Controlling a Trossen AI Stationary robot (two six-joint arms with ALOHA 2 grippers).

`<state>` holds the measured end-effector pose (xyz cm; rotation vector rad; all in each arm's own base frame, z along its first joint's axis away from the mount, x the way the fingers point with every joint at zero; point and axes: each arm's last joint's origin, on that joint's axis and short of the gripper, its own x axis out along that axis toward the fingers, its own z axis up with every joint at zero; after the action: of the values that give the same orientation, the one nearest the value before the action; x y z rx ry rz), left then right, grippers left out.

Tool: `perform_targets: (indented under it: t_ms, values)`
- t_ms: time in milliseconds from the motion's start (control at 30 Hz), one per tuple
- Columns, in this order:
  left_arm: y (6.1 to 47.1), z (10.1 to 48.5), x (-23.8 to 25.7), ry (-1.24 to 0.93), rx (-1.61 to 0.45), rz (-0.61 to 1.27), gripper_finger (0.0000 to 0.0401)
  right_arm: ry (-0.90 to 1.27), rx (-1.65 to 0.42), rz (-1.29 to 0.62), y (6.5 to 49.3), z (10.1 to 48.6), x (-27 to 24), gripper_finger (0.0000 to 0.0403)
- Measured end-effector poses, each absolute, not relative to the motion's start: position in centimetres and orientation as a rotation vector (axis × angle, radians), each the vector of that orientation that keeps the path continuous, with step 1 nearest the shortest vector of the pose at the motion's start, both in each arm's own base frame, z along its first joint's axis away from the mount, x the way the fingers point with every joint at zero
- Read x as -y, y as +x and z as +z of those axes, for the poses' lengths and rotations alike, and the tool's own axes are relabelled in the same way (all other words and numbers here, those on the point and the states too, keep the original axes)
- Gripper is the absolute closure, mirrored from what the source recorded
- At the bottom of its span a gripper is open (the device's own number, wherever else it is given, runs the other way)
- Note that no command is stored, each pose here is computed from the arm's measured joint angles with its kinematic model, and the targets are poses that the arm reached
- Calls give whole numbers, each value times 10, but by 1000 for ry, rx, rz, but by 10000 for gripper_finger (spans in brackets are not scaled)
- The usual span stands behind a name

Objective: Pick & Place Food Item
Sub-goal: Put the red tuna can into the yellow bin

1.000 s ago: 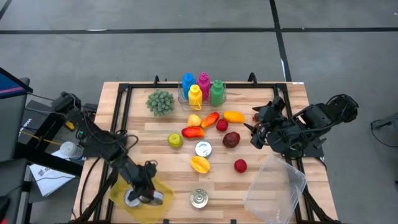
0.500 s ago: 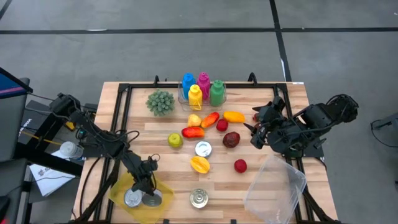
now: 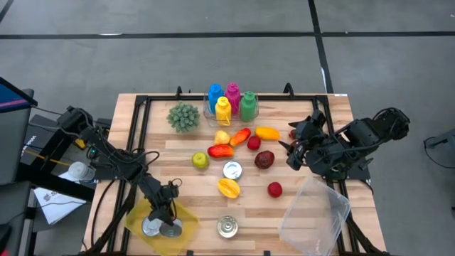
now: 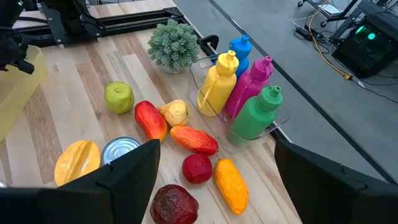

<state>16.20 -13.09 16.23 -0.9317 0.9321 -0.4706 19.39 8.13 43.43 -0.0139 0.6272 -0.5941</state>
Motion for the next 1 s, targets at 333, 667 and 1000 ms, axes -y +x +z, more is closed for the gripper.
perform_targets:
  t_ms: [333, 667, 1000]
  values:
    - [163, 162, 129, -963, -935, -445, 261, -14, -627, -594, 194, 434, -81, 91]
    - [166, 169, 131, -1068, -897, -457, 271, -15, -628, -594, 194, 434, -81, 91]
    - [166, 165, 129, -1051, -872, -368, 269, -15, -632, -592, 194, 434, -81, 91]
